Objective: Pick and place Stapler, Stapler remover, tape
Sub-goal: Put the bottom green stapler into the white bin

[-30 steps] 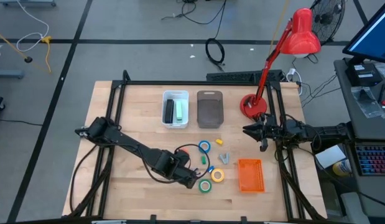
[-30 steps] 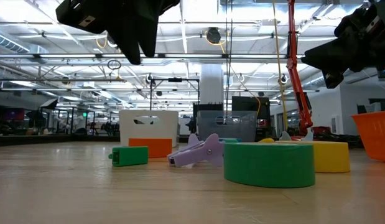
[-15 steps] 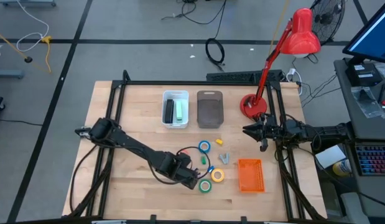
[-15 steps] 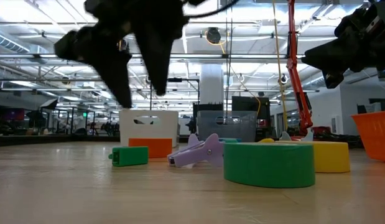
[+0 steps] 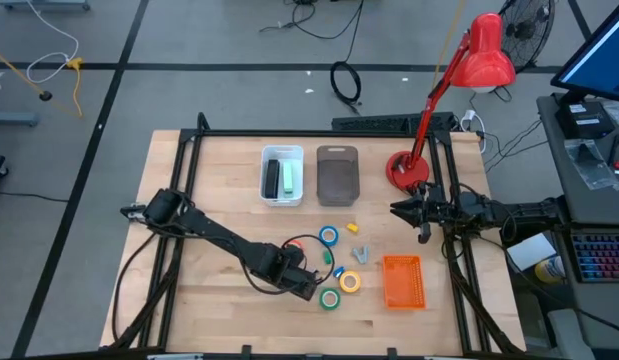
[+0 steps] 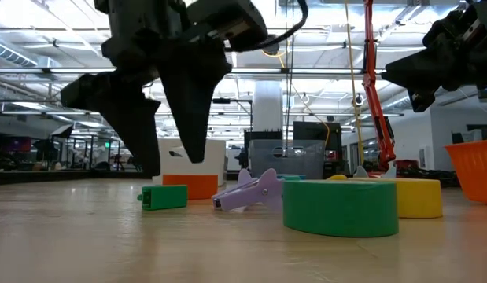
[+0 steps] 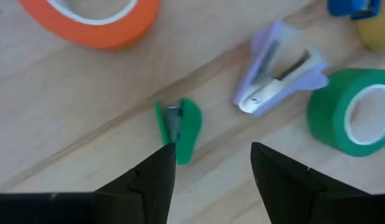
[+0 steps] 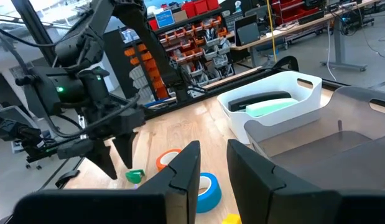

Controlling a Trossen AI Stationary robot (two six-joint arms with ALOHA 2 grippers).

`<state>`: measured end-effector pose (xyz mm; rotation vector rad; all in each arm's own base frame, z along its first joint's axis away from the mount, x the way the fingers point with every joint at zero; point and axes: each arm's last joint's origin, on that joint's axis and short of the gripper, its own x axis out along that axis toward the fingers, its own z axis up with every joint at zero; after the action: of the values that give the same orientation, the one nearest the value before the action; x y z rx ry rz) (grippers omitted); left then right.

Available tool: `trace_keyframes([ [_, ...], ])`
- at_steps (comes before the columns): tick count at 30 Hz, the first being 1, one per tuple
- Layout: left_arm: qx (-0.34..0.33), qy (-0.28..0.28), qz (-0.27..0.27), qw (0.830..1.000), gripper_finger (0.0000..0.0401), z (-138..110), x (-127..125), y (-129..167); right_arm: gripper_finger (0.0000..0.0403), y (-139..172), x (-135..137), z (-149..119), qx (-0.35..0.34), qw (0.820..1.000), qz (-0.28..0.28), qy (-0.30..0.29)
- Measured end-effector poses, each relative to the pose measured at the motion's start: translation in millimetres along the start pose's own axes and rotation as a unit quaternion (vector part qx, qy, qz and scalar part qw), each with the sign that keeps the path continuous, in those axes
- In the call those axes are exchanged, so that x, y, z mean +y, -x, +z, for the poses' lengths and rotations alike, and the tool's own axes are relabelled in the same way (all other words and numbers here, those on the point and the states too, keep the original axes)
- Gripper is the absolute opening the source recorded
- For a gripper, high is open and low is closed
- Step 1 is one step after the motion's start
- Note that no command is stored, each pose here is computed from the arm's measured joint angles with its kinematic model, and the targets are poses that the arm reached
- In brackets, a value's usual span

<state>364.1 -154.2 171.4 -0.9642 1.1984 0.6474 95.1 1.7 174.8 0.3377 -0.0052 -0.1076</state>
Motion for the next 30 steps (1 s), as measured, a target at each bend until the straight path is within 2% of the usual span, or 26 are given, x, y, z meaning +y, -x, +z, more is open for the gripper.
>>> trace_keyframes([
  [7,0.009,0.002,0.016,1.000,0.0212,1,9,-8,0.0073,0,0,0,0.000,1.000,0.000,0.000],
  [15,0.006,-0.022,0.009,1.000,0.0212,4,8,-8,0.0073,0,0,0,-0.001,1.000,0.000,0.000],
  [22,0.033,-0.031,0.020,0.999,0.0211,4,8,-26,0.0073,0,0,0,-0.001,1.000,-0.001,0.000],
  [30,0.040,-0.040,0.023,0.998,0.0209,5,9,-28,0.0073,0,0,0,-0.001,1.000,-0.001,-0.003],
])
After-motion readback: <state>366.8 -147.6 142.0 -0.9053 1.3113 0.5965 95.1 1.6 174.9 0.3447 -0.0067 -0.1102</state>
